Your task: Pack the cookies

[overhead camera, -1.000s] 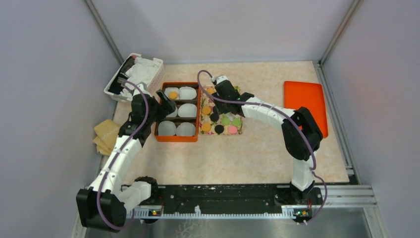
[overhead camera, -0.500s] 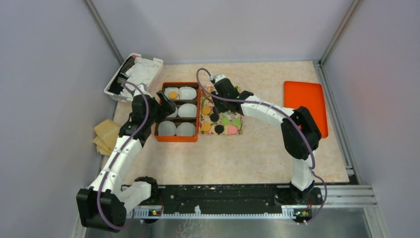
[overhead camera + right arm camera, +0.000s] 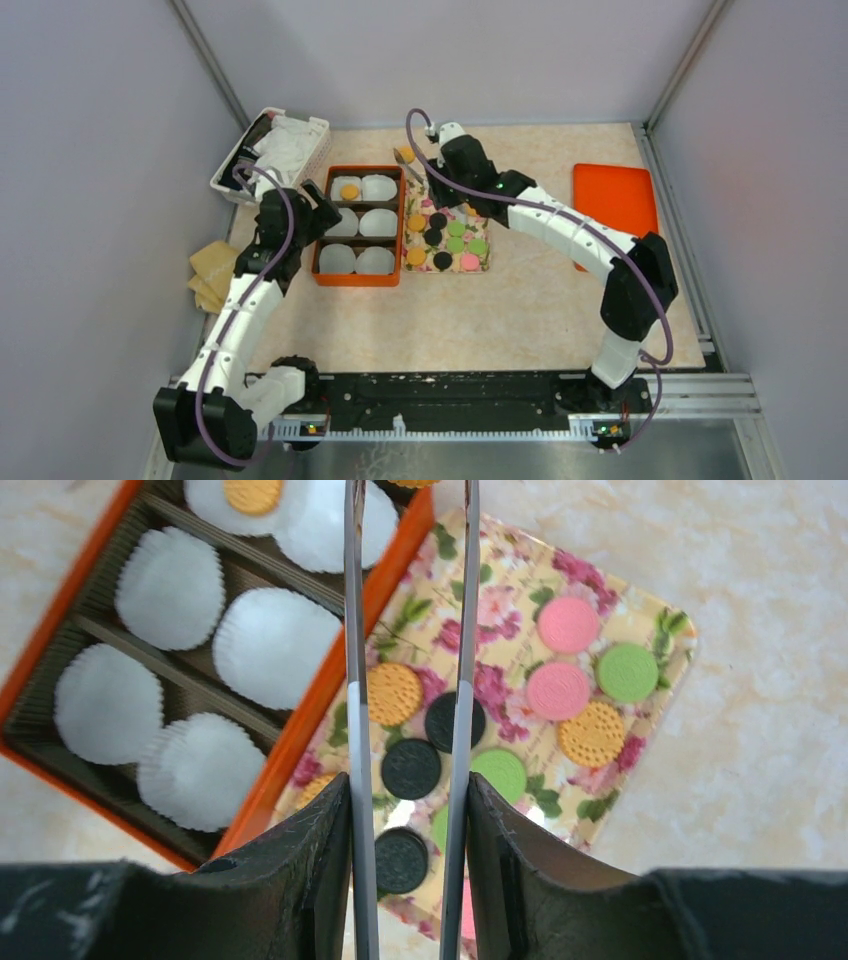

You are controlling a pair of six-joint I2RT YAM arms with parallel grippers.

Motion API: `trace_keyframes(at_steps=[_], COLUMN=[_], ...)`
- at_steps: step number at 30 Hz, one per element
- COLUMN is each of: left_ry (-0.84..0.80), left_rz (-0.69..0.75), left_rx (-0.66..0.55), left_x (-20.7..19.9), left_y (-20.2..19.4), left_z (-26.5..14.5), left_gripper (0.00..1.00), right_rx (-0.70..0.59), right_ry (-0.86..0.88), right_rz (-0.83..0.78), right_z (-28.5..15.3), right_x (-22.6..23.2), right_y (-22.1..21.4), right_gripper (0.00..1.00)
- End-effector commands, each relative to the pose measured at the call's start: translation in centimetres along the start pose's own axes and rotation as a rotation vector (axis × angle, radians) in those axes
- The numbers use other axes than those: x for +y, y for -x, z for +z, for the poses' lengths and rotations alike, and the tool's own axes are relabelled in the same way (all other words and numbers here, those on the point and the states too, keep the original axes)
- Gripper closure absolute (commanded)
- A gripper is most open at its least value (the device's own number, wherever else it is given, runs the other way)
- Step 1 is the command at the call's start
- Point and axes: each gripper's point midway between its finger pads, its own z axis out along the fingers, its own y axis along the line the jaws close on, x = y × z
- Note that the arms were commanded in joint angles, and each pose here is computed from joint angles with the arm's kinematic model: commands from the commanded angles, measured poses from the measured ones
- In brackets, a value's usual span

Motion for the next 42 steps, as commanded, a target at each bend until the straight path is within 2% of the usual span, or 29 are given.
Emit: trace_keyframes(at_steps=[1,9,17,26,28,30,31,34,37,42], left_ry=[0.033,0.019,0.015,0.016,0.017,0.017,0.016,0.011,0.008,-0.015], left_rz=[-0.050,-0.048,-0.039,-0.023,-0.018,-0.015,-0.015,-0.012,-0.010,0.000], left_rx=[-0.064,-0.042,-0.039,-0.039,-0.046,-0.047,-0.047,-0.045,-0.042,-0.045], left_x=[0.2,0.4,0.6,0.8,0.8,0.9,0.9,0.8,0.8,0.4], left_y=[2.6,1.8,1.5,1.3,1.5,1.5,1.5,1.4,1.3,1.4], left_z=[-0.6,-0.7,-0.8,-0.8,-0.8,-0.9,-0.9,-0.9,-0.9,-0.9], left_gripper=[0.03,0.03,0.03,0.03,0.03,0.04,0.04,0.03,0.04,0.03], right_rx=[-0.122,-0.055,0.025,0.048,0.045,0.044,0.041,0.038,0.031,-0.003], right_ry=[0.104,0.139,0.119,0.081,0.079,0.080,0.082,0.087,0.091,0.101], right_rz=[-0.014,-0.050,-0.061,-0.077,-0.078,-0.076,-0.075,-0.076,-0.075,-0.067], right_z=[-1.2,3.0,6.4,8.3,8.4,8.5,8.5,8.6,8.6,8.1], right_x=[4.2,7.2,7.1,6.6,6.6,6.7,6.7,6.8,6.9,7.1], right_y=[5.2,3.7,0.0,-1.2,-1.2,-1.3,-1.2,-1.2,-1.0,0.1], right_gripper=[1.00,1.00,1.00,1.00,0.92,0.77,0.73,0.66,0.65,0.51])
